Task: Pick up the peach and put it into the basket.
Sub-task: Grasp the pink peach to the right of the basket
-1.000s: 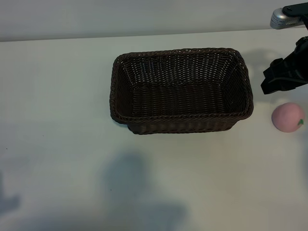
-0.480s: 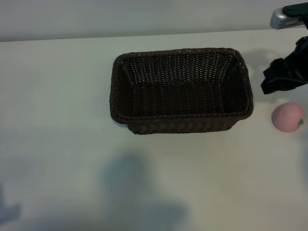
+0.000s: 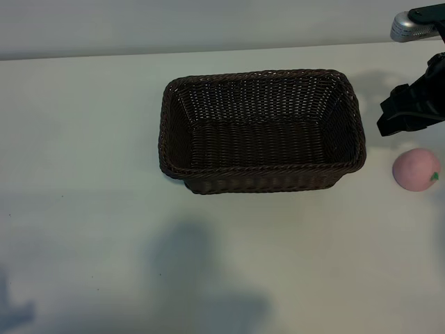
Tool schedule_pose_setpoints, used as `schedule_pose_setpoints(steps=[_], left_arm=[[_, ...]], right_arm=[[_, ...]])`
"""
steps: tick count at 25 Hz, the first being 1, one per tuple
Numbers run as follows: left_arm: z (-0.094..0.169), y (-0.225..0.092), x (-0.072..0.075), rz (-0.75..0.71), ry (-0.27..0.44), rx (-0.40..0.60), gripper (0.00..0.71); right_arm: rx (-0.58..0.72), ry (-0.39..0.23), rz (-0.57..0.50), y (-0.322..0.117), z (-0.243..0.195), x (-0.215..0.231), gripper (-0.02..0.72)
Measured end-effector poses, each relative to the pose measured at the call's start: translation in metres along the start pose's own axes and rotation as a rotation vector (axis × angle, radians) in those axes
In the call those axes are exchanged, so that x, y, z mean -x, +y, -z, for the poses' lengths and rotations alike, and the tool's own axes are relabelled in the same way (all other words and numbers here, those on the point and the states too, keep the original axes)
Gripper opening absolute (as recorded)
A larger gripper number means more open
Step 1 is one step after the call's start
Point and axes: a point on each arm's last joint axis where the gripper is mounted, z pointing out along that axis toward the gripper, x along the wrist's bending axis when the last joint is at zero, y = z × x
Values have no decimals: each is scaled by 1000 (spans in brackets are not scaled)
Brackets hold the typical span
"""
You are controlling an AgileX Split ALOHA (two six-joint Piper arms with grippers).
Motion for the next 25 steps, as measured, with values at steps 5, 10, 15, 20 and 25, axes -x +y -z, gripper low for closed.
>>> schedule_pose_setpoints(steps=[5, 10, 15, 20, 25], left_arm=[[-1, 0, 1, 3, -6, 4, 500], [-1, 0, 1, 3, -6, 4, 469], [-1, 0, 1, 3, -6, 4, 455], [2, -2, 0, 1, -11, 25, 454], [6, -5, 0, -13, -38, 60, 454]], right_arm=[[10, -3, 0, 1, 0, 0, 594], [55, -14, -5, 5, 0, 1, 594], [52, -40, -11, 5, 0, 4, 594], [9, -160, -105, 4, -12, 19, 594], [-88, -234, -174, 0, -42, 33, 594]])
